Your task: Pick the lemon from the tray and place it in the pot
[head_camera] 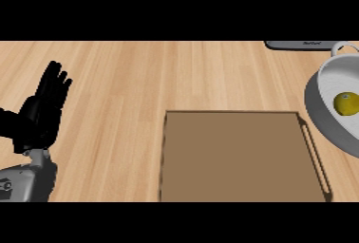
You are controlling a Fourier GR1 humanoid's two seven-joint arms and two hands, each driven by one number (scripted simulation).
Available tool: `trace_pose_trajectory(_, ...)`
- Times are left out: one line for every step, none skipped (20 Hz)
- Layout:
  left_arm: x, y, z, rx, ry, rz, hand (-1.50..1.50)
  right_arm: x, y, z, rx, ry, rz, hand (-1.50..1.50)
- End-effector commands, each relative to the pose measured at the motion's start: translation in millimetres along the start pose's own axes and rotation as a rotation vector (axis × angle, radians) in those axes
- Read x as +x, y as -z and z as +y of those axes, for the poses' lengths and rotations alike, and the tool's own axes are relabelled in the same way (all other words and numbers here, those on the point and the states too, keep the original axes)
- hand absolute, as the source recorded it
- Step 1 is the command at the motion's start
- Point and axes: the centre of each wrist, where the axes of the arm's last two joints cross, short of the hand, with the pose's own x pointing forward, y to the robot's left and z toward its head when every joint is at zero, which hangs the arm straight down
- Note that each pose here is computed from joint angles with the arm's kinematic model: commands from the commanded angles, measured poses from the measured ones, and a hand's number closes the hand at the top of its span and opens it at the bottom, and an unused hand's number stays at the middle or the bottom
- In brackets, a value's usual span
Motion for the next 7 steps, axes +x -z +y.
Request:
trace_pose_trajectory(-5, -4, 1, 0.003, -0.005, 0.011, 0.0, -1, -15, -26, 0.004, 0.003, 0.016, -1.5)
trace_pose_trajectory(12, -2, -11, 0.005, 0.004, -0.001, 0.0, 17, -9, -39, 0.028, -0.02, -0.004, -1.5)
trace_pose_trajectory(6, 3, -8, 0.013, 0.008, -0.005, 0.0, -6, -31, -43, 0.028, -0.035, -0.013, -1.5)
trace_pose_trajectory(4, -2, 0, -0.006, -0.004, 0.02, 0.0, 1, -16, -29, 0.02, -0.035, 0.021, -1.5)
trace_pose_trajectory(-1, -6, -7, -0.015, -0.017, 0.01, 0.0, -4, -21, -32, 0.016, -0.019, -0.001, -1.5)
trace_pose_trajectory(-2, -4, 10, -0.008, 0.0, -0.003, 0.0, 9, -21, -47, 0.028, -0.022, 0.007, -1.5)
trace_pose_trajectory(2, -8, -7, -0.016, -0.004, 0.001, 0.0, 6, -24, -49, 0.029, -0.031, -0.001, -1.5)
